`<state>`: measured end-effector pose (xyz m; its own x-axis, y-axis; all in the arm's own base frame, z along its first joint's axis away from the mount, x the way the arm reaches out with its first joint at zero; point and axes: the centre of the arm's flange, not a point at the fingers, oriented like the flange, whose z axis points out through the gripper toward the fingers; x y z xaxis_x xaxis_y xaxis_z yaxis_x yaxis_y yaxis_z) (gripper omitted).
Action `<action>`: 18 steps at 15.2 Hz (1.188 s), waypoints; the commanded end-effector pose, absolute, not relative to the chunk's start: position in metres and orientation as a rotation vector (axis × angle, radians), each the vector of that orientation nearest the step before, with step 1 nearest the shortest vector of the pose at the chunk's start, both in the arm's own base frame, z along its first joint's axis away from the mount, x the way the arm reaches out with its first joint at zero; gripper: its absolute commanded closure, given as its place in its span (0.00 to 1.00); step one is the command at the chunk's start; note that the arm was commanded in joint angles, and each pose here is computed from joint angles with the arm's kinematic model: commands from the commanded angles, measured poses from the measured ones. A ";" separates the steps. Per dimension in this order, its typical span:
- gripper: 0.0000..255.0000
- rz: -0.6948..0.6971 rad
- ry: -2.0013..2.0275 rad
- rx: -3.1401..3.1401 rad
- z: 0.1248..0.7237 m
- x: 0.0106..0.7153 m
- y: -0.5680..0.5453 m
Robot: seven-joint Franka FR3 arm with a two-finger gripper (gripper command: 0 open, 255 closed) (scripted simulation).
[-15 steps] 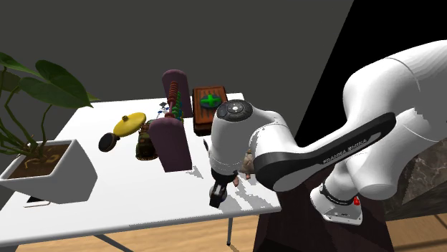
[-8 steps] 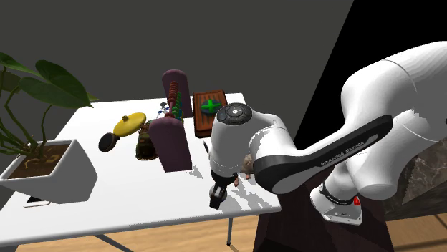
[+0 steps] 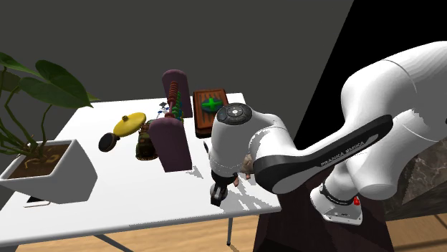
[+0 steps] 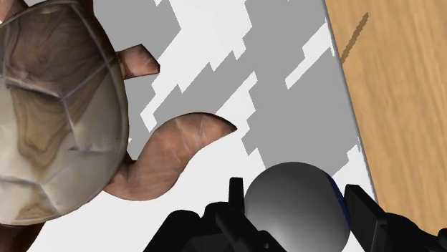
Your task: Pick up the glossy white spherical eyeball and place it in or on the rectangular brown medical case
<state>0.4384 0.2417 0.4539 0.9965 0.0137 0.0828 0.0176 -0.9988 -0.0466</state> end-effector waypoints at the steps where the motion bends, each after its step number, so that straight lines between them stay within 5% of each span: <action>1: 1.00 -0.128 -0.024 -3.091 0.454 0.438 0.242; 18: 1.00 -0.128 -0.024 -3.091 0.533 0.438 0.242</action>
<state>0.4378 0.2422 0.5277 0.9964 0.0136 0.0832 0.0176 -0.9987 -0.0469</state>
